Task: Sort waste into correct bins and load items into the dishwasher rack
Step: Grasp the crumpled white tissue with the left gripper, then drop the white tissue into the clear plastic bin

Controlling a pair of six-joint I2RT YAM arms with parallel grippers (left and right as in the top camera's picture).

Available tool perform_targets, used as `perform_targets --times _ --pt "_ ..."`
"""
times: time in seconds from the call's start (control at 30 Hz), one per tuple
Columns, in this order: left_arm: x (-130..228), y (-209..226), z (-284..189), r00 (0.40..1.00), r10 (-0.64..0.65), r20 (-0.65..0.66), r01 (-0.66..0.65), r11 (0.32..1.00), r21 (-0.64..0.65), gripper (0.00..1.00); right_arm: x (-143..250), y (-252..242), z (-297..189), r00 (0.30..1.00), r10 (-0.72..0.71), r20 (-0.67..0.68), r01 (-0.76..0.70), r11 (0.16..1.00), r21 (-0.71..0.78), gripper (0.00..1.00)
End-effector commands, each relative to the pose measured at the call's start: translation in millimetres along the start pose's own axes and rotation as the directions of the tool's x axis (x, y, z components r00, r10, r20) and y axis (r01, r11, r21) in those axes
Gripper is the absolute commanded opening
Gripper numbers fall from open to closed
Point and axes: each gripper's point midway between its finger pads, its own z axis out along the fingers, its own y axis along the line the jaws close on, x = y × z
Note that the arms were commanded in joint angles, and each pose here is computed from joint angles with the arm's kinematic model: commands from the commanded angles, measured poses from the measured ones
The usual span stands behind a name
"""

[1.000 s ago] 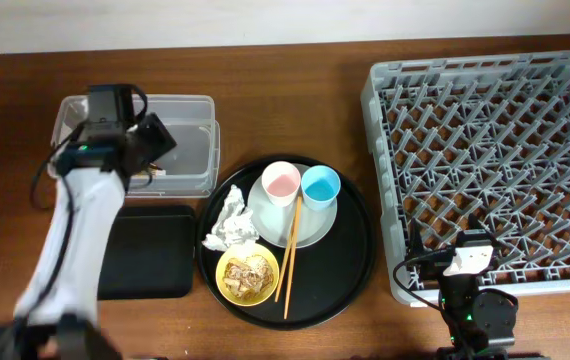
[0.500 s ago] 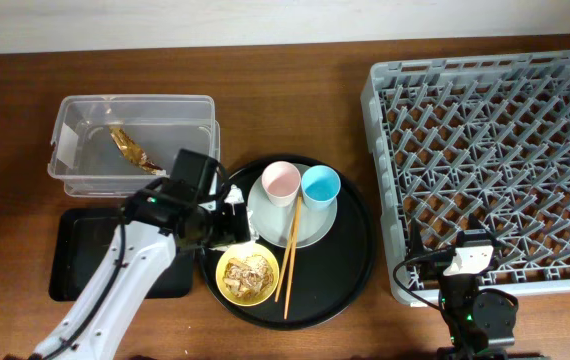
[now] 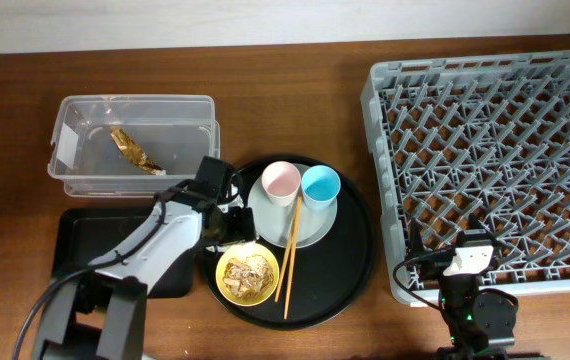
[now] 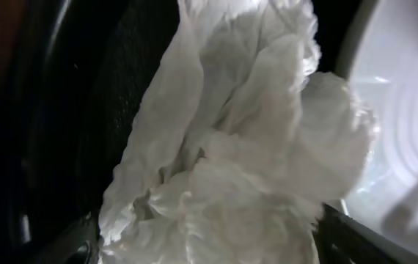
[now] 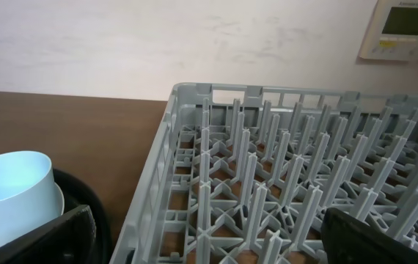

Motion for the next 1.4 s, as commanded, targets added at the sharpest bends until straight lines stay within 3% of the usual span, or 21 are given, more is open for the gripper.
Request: perform_targets --times 0.0,0.27,0.37,0.5,0.93,1.0,1.13,1.23,1.37 --pt "1 1 4 1.0 0.009 0.0 -0.009 1.0 -0.012 0.8 3 -2 0 1.0 0.002 -0.005 -0.002 1.0 0.009 0.99" --pt "1 0 4 1.0 0.01 0.002 -0.01 1.0 -0.006 0.45 3 -2 0 1.0 0.002 -0.005 -0.002 1.0 0.009 0.99" --pt "-3 -1 2 1.0 0.013 0.011 -0.013 1.0 -0.002 0.19 3 -2 0 1.0 0.002 -0.005 -0.002 1.0 0.009 0.99" --pt "-16 -10 -21 0.997 0.03 0.066 -0.031 0.999 0.022 0.0 3 -2 0 1.0 0.002 -0.005 -0.002 1.0 0.009 0.99" --pt "-36 -23 -131 0.931 0.026 0.364 -0.072 0.991 0.114 0.0 3 -2 0 1.0 0.002 -0.005 -0.002 1.0 0.009 0.99" --pt "-55 -8 -154 0.889 0.003 0.458 -0.027 0.999 0.047 0.0 3 -2 0 1.0 0.002 -0.005 -0.002 1.0 0.009 0.99" --pt "-107 10 -233 0.764 -0.108 0.636 0.058 0.993 0.099 0.0 3 -2 0 1.0 0.002 -0.005 -0.002 1.0 0.009 0.99" --pt "-140 41 -265 0.646 -0.18 0.742 0.142 0.983 0.115 0.0 3 -2 0 1.0 0.002 -0.005 -0.002 1.0 0.009 0.99" --pt "-167 70 -237 0.651 -0.219 0.726 0.222 0.971 0.093 0.0 3 -2 0 1.0 0.002 -0.005 -0.002 1.0 0.009 0.99"
